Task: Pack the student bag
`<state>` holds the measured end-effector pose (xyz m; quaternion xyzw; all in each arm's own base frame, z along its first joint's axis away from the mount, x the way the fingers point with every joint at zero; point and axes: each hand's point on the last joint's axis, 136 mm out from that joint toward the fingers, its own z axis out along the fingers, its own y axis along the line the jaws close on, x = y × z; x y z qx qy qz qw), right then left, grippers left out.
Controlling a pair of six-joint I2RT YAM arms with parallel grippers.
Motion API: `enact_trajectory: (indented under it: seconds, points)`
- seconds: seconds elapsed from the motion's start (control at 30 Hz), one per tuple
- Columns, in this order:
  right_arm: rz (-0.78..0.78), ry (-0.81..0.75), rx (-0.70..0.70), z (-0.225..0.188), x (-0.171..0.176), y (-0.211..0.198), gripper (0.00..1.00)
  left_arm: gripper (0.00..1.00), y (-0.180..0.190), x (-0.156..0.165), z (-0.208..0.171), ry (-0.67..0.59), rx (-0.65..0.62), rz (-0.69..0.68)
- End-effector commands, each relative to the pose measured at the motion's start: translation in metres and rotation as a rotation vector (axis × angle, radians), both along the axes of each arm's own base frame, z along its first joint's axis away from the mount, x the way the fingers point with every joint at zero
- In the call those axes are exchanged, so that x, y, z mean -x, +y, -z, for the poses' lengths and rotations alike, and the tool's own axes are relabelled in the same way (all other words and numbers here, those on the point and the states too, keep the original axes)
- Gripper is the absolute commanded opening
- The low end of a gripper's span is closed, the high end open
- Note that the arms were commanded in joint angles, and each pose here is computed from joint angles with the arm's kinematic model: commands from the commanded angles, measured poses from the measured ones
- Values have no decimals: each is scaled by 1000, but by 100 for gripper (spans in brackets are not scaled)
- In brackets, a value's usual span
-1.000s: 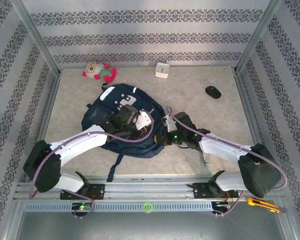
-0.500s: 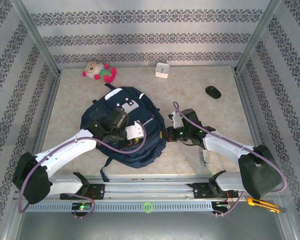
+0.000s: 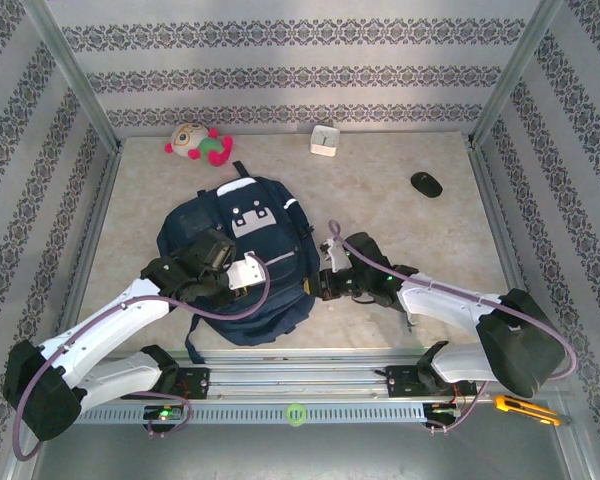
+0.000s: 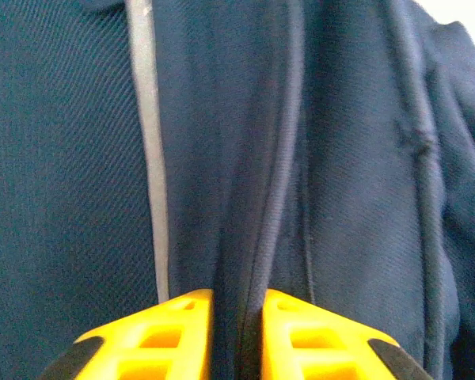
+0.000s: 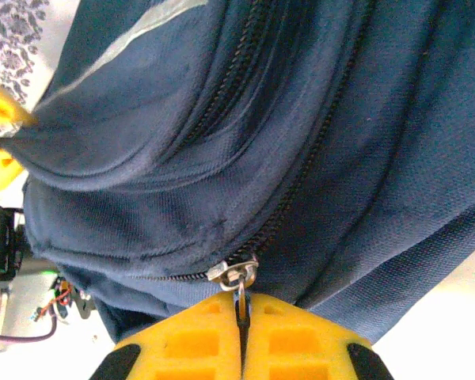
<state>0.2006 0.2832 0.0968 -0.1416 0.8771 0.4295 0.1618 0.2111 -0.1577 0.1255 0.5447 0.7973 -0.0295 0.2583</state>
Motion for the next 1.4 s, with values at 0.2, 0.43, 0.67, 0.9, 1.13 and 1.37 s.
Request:
enact_trajectory:
  seconds: [0.2, 0.43, 0.67, 0.9, 1.13, 1.37]
  points:
    - [39, -25, -34, -6, 4, 13, 0, 70, -21, 4, -33, 53, 220, -104]
    - [27, -31, -37, -8, 3, 15, 0, 81, -80, -30, -30, -32, 276, -104]
    - [21, -33, -36, -7, 4, 14, 0, 68, -88, -65, -16, -109, 224, -163]
    - [66, -33, -24, -6, -11, 0, 0, 10, -92, -28, 2, 5, 181, 49]
    - [117, -53, -40, -13, -43, -22, 0, 0, -83, 35, 3, 161, 178, 315]
    - [127, -103, -60, -30, -69, -22, 0, 0, -79, 59, 1, 236, 178, 407]
